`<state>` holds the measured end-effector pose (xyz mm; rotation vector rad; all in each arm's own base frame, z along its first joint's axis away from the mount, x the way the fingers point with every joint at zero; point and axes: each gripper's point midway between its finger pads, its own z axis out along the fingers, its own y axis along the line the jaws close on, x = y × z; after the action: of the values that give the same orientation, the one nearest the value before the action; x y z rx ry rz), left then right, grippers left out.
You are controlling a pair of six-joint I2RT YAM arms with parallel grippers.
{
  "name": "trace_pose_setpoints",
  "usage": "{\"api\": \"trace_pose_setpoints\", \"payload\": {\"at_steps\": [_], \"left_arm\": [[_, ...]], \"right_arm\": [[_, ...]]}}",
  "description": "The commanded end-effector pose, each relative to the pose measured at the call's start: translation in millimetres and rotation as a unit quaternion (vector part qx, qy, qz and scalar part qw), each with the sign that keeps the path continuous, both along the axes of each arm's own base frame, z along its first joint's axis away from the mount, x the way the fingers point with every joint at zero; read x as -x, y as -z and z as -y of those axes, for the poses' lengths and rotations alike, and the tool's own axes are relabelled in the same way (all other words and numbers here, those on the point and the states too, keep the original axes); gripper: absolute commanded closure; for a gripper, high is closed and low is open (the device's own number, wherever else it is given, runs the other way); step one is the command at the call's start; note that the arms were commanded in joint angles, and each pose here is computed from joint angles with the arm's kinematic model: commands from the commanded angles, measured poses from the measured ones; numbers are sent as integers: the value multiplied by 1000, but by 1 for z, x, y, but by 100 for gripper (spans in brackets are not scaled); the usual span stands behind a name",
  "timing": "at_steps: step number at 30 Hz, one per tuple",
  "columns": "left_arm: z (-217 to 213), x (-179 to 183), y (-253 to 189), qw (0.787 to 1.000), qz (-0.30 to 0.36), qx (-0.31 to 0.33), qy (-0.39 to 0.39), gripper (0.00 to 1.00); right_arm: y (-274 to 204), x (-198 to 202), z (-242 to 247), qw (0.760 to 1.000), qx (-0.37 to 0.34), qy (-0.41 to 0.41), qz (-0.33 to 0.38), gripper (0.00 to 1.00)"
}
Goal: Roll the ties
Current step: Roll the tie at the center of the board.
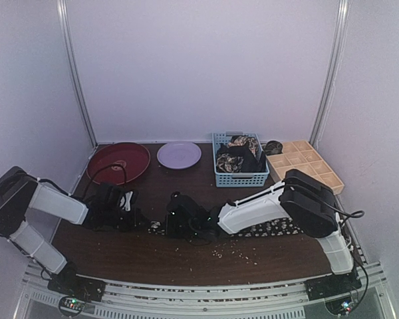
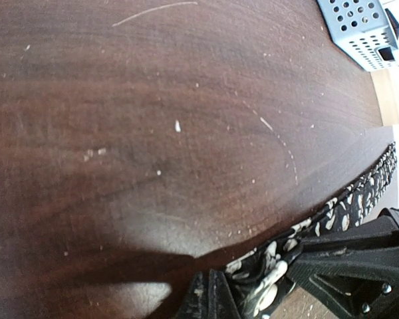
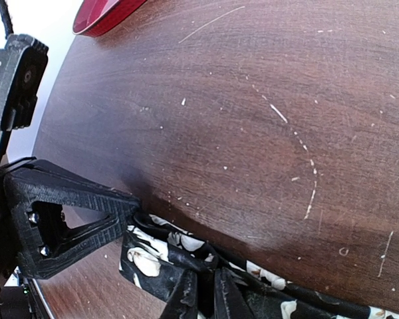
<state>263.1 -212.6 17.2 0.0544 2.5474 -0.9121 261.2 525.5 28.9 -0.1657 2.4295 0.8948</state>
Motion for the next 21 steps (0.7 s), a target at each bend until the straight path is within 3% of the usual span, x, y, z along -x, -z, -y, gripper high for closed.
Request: {"api": "trace_pose_setpoints", "payload": {"at_steps": [1, 5, 12, 21], "left_arm": [[-25, 17, 21, 997, -44, -51, -33, 100], [-31, 25, 27, 996, -50, -62, -32, 100], [-11, 38, 30, 998, -57, -9, 19, 100], [19, 32, -4, 994, -33, 89, 54, 100]], "right_arm": [[18, 2, 19, 999, 34, 7, -13, 89], [20, 2, 22, 999, 34, 9, -13, 88], [18, 3, 21, 1000, 24, 7, -14, 86], [-7, 2, 20, 1000, -5, 1, 7, 83]]}}
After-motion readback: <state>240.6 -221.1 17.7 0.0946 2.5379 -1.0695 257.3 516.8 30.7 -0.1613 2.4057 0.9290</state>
